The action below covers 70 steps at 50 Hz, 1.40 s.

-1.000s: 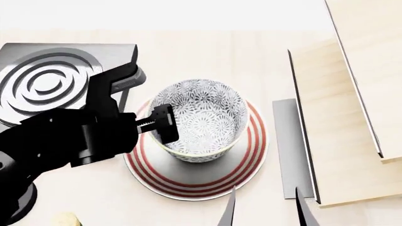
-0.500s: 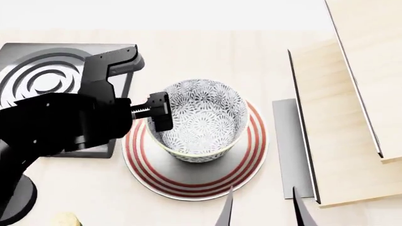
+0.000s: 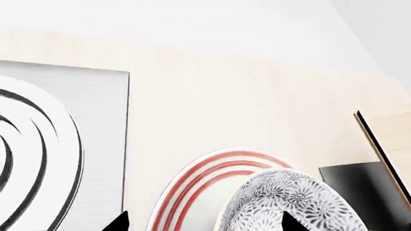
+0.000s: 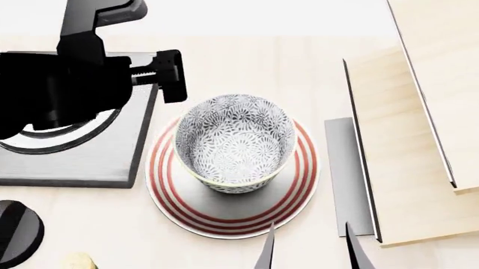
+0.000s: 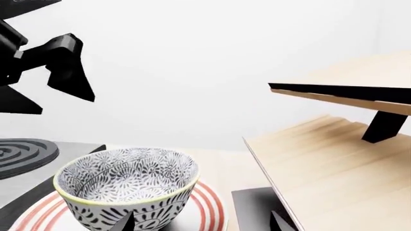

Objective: Pick up the akita bowl and put it on the plate.

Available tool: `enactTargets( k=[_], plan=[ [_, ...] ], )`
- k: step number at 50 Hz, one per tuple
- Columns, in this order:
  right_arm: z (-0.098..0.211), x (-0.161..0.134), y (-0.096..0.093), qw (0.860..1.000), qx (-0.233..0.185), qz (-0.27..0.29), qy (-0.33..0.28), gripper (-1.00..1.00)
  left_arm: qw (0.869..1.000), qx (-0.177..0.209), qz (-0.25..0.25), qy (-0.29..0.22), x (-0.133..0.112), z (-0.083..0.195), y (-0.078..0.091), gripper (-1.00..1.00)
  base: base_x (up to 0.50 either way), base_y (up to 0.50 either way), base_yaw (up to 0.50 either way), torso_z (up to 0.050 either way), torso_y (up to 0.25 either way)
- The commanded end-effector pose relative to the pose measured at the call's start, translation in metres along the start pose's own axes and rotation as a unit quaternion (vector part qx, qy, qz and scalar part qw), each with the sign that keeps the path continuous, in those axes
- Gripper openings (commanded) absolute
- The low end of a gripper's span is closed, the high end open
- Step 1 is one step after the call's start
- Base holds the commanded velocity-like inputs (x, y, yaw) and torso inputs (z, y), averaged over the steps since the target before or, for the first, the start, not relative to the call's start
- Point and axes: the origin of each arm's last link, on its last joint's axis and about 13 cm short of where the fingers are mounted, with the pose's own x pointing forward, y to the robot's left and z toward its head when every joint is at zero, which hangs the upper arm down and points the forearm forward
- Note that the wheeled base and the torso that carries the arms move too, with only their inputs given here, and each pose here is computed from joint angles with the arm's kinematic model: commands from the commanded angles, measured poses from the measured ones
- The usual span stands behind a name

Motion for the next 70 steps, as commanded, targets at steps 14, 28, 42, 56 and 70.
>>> enactTargets(
  k=[14,28,42,56,70],
  plan=[
    [0.009,0.002,-0.003,1.0,-0.005,-0.01,-0.016,1.0,0.988,0.023,0.034,-0.151,-0.112,0.007,0.028,1.0,0.0,0.0,0.0,0.0,0.0],
    [0.022,0.006,-0.007,0.999,-0.015,-0.02,-0.034,1.0,0.973,0.041,0.05,-0.222,-0.148,-0.031,0.038,1.0,0.0,0.0,0.0,0.0,0.0],
    [0.05,0.009,-0.015,0.996,-0.034,-0.039,-0.076,1.0,0.958,0.022,0.061,-0.28,-0.168,-0.076,0.057,1.0,0.0,0.0,0.0,0.0,0.0],
    [0.098,0.0,-0.026,0.985,-0.048,-0.066,-0.155,1.0,0.943,0.042,0.074,-0.322,-0.184,-0.124,0.065,1.0,0.0,0.0,0.0,0.0,0.0],
    [0.123,-0.018,-0.032,0.974,-0.041,-0.08,-0.206,1.0,0.904,0.069,0.131,-0.402,-0.191,-0.165,0.063,1.0,0.0,0.0,0.0,0.0,0.0]
  ],
)
